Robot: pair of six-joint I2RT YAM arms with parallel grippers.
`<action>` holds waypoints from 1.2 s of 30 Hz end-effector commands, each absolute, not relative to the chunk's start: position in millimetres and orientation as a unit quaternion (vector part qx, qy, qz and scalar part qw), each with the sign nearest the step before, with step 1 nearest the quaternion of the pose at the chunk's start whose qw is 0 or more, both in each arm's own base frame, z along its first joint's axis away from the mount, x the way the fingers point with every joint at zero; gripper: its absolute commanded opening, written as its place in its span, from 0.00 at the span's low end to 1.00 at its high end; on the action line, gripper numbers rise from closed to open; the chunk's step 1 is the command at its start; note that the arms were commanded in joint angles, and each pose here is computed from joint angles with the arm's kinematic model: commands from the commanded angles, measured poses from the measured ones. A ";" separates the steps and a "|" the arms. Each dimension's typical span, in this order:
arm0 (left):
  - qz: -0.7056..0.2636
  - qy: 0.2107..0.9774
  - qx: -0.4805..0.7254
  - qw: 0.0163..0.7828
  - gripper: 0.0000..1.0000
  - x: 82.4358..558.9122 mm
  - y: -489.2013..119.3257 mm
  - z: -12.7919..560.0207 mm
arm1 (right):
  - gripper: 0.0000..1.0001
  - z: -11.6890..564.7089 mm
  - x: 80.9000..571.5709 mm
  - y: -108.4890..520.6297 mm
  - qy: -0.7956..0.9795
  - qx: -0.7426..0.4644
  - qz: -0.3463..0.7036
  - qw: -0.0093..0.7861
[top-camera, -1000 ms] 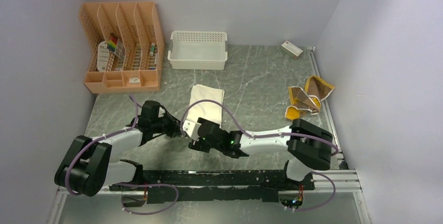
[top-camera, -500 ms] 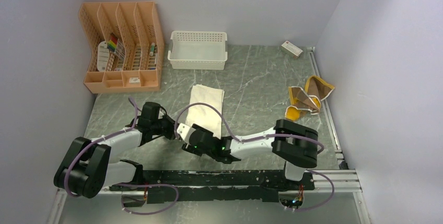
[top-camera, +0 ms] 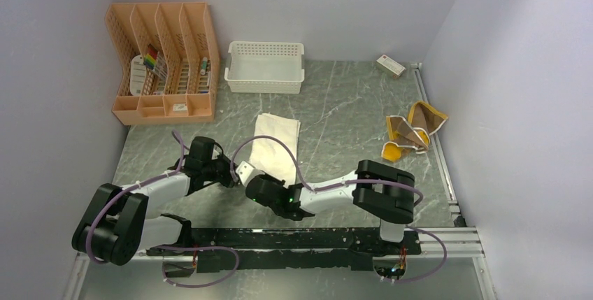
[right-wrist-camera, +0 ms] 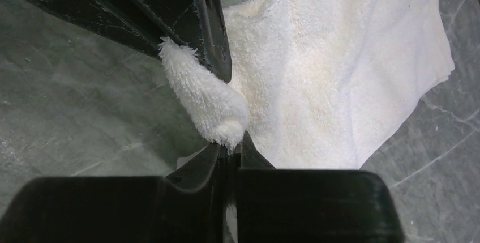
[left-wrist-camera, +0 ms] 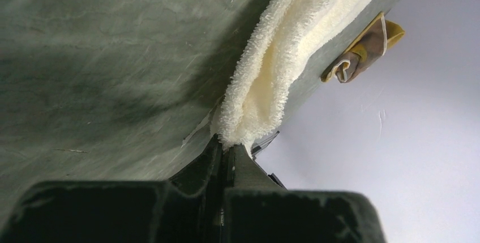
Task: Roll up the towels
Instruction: Roll the towel at the center of the board.
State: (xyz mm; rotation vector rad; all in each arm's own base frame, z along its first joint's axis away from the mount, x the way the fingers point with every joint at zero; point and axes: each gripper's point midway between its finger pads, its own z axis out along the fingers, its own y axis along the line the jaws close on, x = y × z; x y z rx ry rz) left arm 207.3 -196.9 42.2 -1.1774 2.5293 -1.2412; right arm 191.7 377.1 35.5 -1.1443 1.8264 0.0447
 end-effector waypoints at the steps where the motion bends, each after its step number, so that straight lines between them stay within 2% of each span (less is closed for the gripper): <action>1: -0.407 0.828 -0.383 0.036 0.07 208.0 -200.1 47.9 | 0.00 37.6 192.1 375.7 0.749 -0.471 0.012 0.466; 6: -0.409 0.831 -0.372 0.060 0.07 214.5 -196.8 51.3 | 0.00 41.4 177.4 385.0 0.741 -0.532 0.129 0.389; 8: -0.413 0.830 -0.366 0.074 0.16 219.3 -193.6 55.4 | 0.00 48.8 174.1 385.4 0.738 -0.548 0.201 0.339; 12: -0.399 0.837 -0.361 0.097 0.42 227.6 -179.0 57.2 | 0.00 69.9 183.9 373.2 0.739 -0.541 0.290 0.278; 18: -0.385 0.849 -0.341 0.124 0.64 235.4 -165.5 63.4 | 0.00 74.5 191.8 371.8 0.742 -0.548 0.347 0.169; 23: -0.379 0.857 -0.307 0.168 0.74 242.3 -156.1 77.2 | 0.00 58.1 186.6 376.7 0.730 -0.529 0.427 0.072; 26: -0.353 0.865 -0.294 0.201 0.77 245.1 -144.0 84.1 | 0.00 41.2 192.8 375.1 0.735 -0.513 0.440 0.050; 27: -0.340 0.869 -0.292 0.211 0.83 246.0 -139.3 85.7 | 0.00 38.3 194.5 374.5 0.735 -0.509 0.445 0.046; 30: -0.308 0.876 -0.280 0.244 0.85 250.1 -125.6 93.3 | 0.00 34.9 198.2 373.4 0.734 -0.504 0.454 0.036; 33: -0.324 0.876 -0.228 0.275 0.83 254.9 -129.1 112.1 | 0.00 30.9 203.8 373.5 0.737 -0.498 0.456 0.029; 36: -0.371 0.867 -0.165 0.289 0.91 251.7 -144.7 129.2 | 0.00 26.9 211.5 375.9 0.741 -0.487 0.462 0.020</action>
